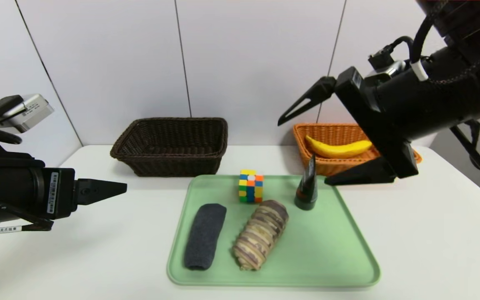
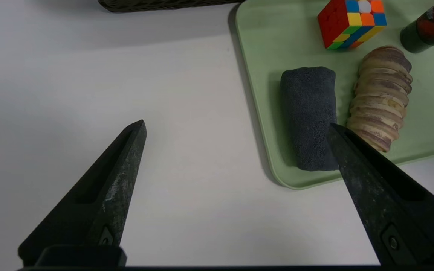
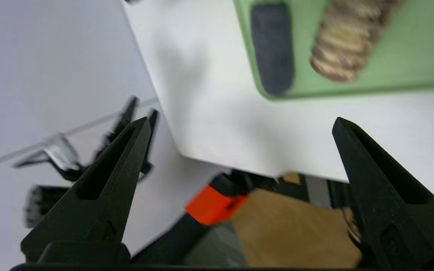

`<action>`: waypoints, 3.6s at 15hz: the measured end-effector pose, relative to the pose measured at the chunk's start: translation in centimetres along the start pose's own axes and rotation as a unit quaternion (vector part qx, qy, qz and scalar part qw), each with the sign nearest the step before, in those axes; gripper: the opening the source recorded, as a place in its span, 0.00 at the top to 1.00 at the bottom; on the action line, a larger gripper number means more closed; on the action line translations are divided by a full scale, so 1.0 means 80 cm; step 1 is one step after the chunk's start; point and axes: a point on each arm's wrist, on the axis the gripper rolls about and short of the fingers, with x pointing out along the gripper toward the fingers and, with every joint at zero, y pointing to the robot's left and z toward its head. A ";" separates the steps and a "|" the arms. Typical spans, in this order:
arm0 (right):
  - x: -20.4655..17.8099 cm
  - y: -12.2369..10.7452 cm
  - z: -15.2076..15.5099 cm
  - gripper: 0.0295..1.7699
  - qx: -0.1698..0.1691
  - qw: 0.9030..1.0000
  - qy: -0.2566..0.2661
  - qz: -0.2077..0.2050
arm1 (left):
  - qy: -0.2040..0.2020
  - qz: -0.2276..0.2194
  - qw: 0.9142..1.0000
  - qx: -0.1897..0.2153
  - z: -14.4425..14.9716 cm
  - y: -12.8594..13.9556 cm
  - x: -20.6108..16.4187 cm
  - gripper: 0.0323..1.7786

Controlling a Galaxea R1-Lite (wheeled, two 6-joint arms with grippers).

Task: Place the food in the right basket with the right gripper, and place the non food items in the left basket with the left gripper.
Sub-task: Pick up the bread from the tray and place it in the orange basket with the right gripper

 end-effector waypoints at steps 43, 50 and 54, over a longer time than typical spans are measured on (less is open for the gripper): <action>0.281 -0.043 -0.025 0.22 -0.069 0.951 -0.052 -0.295 | 0.023 -0.060 0.998 0.019 -0.021 -0.026 0.003 0.05; 0.285 -0.045 -0.026 0.93 -0.068 0.951 -0.046 -0.298 | 0.026 -0.059 0.998 0.019 -0.023 -0.026 0.004 0.05; 0.276 -0.042 -0.027 0.96 -0.068 0.952 -0.047 -0.294 | 0.028 -0.058 0.998 0.019 -0.025 -0.025 0.003 0.05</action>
